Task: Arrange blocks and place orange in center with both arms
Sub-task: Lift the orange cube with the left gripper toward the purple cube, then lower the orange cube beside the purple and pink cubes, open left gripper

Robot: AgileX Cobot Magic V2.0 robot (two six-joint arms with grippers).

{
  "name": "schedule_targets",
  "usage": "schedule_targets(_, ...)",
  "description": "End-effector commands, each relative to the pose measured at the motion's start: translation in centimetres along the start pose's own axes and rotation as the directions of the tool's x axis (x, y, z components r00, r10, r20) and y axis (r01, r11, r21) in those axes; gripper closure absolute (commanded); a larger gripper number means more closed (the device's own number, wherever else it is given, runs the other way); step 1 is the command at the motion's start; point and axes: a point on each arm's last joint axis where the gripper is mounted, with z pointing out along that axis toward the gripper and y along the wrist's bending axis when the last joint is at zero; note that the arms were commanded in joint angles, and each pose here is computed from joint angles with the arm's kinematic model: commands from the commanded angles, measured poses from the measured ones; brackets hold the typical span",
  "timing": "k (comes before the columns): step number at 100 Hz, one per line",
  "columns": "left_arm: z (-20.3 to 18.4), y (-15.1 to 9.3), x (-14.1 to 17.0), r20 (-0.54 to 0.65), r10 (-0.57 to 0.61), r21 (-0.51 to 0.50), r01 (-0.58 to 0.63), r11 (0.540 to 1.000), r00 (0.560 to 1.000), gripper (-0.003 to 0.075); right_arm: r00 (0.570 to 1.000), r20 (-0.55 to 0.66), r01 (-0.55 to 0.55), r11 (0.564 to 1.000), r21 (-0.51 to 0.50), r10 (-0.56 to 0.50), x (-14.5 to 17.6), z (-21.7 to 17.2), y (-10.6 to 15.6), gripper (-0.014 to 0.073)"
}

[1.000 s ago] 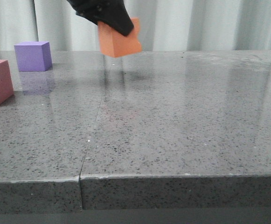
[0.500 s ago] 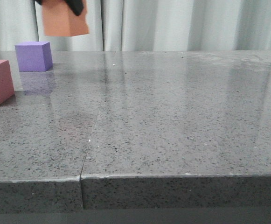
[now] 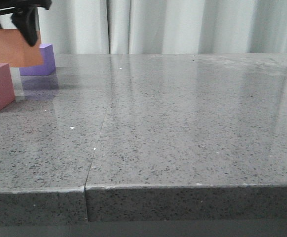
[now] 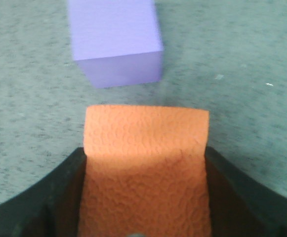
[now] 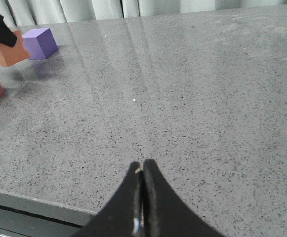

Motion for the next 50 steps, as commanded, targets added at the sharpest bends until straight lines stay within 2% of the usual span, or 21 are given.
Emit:
schedule_targets(1, -2.6, 1.1, -1.6, 0.14, -0.038, 0.016, 0.036, 0.999, 0.989, 0.05, 0.996, 0.083, 0.019, 1.0, -0.013, -0.018, -1.2, -0.2, 0.3, 0.0662)
schedule_targets(13, -1.9, 1.6, -1.6, 0.135, -0.051, 0.009, 0.05, 0.999, 0.99, 0.05, 0.996, 0.083, 0.019, 1.0, -0.013, -0.018, -1.2, -0.2, 0.3, 0.0662)
schedule_targets(50, 0.3, 1.2, -1.0, 0.12, -0.051, 0.027, 0.048, 0.998, 0.991, 0.05, 0.996, 0.083, 0.019, 1.0, -0.013, -0.018, -1.2, -0.2, 0.3, 0.0662)
